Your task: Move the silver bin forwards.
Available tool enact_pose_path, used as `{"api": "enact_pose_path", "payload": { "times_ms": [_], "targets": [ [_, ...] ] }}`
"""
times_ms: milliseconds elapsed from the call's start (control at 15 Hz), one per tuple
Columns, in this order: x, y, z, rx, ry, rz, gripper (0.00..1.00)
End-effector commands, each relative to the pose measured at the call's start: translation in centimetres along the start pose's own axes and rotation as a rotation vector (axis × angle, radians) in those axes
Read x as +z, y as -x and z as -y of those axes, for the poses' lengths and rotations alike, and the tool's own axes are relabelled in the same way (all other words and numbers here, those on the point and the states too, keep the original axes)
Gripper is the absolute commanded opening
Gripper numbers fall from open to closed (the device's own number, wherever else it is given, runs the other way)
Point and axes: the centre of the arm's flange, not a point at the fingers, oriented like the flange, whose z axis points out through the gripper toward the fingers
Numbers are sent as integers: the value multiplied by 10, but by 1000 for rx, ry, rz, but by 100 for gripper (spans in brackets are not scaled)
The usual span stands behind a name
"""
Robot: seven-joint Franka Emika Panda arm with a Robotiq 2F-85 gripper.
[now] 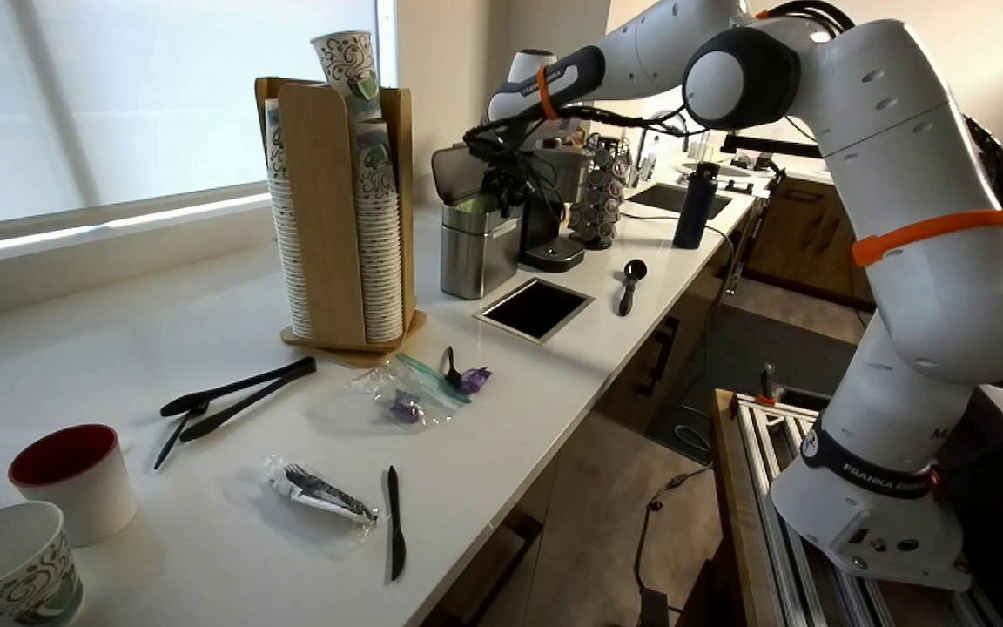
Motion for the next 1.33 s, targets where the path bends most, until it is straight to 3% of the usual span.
{"api": "enact_pose_path", "payload": {
  "times_ms": [0,667,733,867,1267],
  "targets": [
    [-29,26,-33,15,-33,-15,5],
    [-30,28,-53,116,-12,-11,5],
    [-30,28,-53,123,-9,-7,43],
    [-33,28,-52,131,-15,-11,51],
    [-55,21,-56,181,-81,-21,95]
  ]
}}
